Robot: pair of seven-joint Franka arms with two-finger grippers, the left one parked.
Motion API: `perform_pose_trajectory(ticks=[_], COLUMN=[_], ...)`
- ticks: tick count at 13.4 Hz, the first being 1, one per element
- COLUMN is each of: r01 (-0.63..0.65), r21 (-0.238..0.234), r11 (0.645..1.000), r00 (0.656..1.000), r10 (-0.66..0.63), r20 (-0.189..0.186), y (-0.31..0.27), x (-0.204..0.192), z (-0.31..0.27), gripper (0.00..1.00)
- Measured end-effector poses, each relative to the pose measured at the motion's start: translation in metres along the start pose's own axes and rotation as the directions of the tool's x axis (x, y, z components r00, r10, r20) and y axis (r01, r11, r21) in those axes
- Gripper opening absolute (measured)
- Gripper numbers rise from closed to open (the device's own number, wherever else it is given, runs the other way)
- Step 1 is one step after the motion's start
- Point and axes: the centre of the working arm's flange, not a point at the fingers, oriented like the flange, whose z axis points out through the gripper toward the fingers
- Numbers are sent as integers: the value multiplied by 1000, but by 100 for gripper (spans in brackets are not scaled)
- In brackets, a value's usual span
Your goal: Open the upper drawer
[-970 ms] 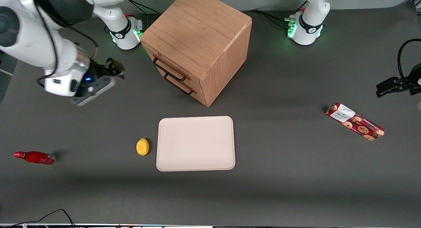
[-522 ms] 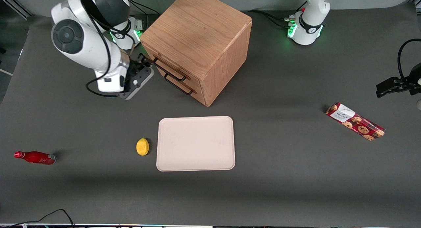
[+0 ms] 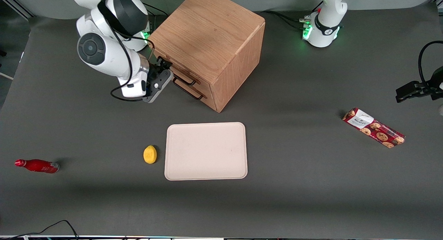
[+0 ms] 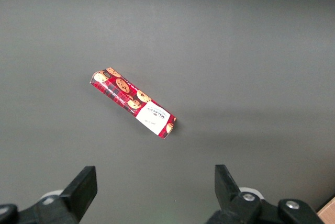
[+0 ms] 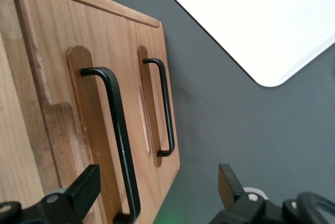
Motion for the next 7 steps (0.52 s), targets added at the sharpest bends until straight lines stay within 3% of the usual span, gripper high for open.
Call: perform_pose_trajectory(ticks=[7], r01=[9], r21=[-6], r11=[1000], r00=[1000], r10=[-9], r20=[7], y=[-7], x=[-1], z=[43], gripper=[100])
